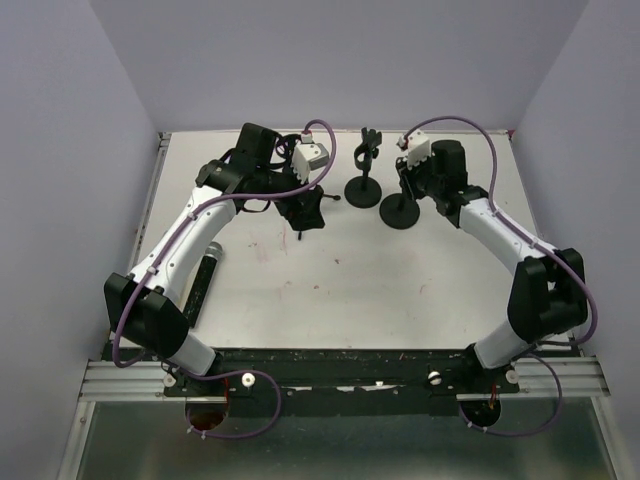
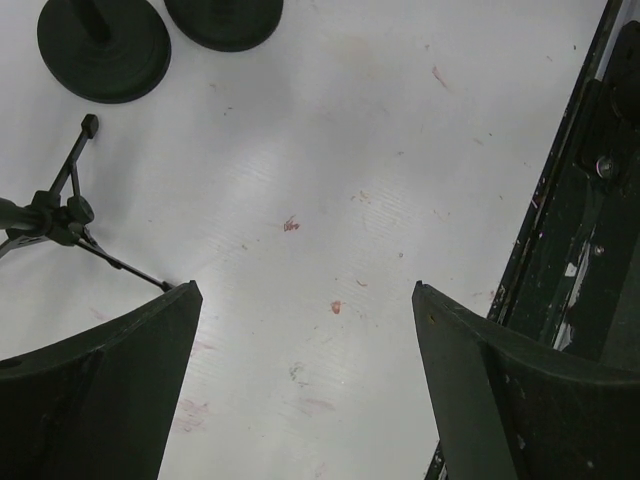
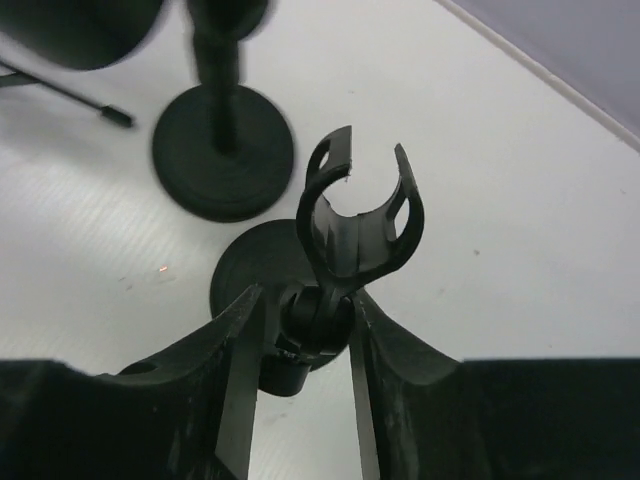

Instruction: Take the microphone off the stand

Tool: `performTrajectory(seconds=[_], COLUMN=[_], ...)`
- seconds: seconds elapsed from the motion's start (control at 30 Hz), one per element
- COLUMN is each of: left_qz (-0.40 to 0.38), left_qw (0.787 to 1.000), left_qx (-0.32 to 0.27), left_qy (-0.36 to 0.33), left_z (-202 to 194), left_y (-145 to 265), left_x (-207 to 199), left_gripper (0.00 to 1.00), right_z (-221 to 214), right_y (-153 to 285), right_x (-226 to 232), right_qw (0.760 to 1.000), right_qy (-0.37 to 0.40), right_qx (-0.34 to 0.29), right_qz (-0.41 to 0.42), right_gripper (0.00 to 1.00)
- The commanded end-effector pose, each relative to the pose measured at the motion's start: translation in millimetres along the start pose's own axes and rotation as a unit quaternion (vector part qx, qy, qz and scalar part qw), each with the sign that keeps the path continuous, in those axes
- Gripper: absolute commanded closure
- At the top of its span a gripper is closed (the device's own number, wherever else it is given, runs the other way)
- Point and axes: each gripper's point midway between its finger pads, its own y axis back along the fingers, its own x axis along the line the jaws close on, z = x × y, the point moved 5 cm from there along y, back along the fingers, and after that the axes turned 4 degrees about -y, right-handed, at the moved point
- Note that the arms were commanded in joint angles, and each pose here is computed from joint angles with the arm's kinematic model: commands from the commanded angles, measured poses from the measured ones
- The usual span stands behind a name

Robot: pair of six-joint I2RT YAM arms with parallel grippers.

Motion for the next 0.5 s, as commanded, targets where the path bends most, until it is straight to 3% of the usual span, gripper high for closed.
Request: performTrajectory(seconds=[0.0,0.03,0.1,0.13,0.33,0.47], left_qz=[0.018,0.025,0.049,0.067,0.217,0.311], left_qw=[1.000,1.000,0.999,0.997,0.975,0.950], left_qx=[-0.013,-0.012,-0.004,-0.001,-0.015,-0.026], left_qy=[-0.006,-0.008,-0.018,-0.028,-0.042,0.002], left_z=[9.5,9.7,12.0,12.6,17.7,20.3], left_y=[9.4,11.7,22.2,30.8,89.0,115.5], left_x=[1.8,2.5,2.3,2.9,22.2,45.0], left_gripper=[0.06,0.06,0.04,0.04,0.01,0.01], right_z=[5.5,14.2,32.5,44.1,76.9,99.2], right_y=[-10.4,-8.2,2.1,10.6,56.7,76.3], right_x=[-37.9,-40.1,-38.6,-38.1,-38.2,-56.9], right_qw=[0.998,0.998,0.998,0.998,0.997,0.973], right_qy=[-0.035,-0.041,-0.051,-0.050,-0.076,-0.197], right_qx=[0.007,-0.002,-0.016,-0.024,0.020,0.006], right_qz=[-0.056,-0.056,-0.037,-0.027,-0.016,-0.120], right_gripper=[0.39,0.32,0.06,0.00,0.00,0.00])
